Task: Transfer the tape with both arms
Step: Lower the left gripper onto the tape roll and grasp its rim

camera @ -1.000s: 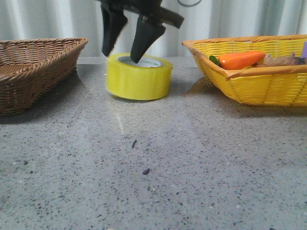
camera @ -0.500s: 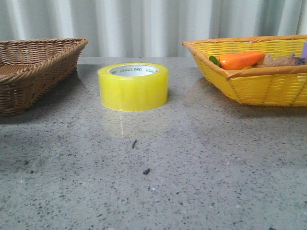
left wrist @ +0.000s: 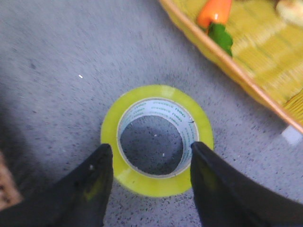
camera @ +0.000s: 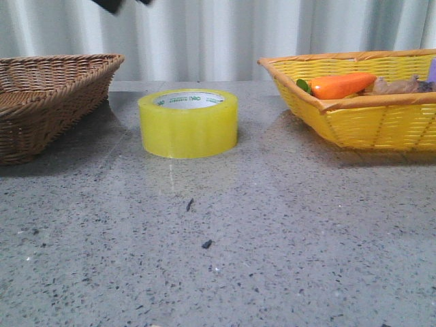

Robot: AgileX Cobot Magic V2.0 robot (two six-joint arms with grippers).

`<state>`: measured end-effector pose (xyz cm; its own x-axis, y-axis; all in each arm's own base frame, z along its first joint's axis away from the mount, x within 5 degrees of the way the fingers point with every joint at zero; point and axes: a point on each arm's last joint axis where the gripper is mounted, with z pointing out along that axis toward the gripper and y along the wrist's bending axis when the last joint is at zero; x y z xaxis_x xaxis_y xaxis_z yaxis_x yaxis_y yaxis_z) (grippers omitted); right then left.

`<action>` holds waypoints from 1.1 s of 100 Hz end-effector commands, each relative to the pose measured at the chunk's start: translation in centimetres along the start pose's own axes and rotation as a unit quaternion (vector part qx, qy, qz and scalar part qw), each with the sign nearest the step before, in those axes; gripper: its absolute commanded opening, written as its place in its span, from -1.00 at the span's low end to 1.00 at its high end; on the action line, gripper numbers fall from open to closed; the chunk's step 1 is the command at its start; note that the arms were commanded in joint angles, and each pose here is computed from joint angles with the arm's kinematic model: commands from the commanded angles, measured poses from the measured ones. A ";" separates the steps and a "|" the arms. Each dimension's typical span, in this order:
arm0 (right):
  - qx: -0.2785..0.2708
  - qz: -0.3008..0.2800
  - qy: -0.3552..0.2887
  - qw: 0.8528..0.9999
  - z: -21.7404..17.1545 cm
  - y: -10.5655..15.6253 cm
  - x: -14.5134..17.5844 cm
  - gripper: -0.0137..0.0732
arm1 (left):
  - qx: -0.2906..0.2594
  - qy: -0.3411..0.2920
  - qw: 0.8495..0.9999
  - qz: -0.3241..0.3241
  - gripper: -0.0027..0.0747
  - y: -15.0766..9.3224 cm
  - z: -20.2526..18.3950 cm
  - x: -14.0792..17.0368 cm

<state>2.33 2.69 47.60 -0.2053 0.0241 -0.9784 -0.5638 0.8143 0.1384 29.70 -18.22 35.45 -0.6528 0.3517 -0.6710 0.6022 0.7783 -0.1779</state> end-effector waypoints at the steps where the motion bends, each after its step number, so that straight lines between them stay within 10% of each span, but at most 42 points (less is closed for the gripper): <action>1: 0.010 0.010 -0.056 0.998 -1.2 -0.1 -0.1 -0.80 | 0.017 0.001 1.000 0.008 -0.08 -0.5 0.3 -2.2; 81: 0.006 0.032 -0.026 0.999 -1.3 -0.1 0.5 -0.80 | -0.012 0.093 0.996 -0.010 0.20 2.6 9.2 -1.5; 91: 0.006 0.033 -0.021 0.999 -1.1 -0.1 0.5 -0.80 | -0.012 0.096 0.995 -0.011 -0.10 2.7 9.5 -1.4; 103: 0.007 0.033 -0.019 0.999 -0.9 -0.1 0.5 -0.80 | -0.010 0.095 0.995 -0.007 -0.98 2.5 9.0 -1.6; 110: 0.007 0.033 -0.021 0.999 -0.8 -0.1 0.4 -0.80 | -0.010 0.077 0.997 0.002 -0.98 2.3 7.5 -2.5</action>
<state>1.03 1.86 46.21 -0.2658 0.0606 -0.9621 -0.5323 0.8228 0.1989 36.90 -21.42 26.26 -0.7670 0.4844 -0.4208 0.5861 0.7958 -0.1524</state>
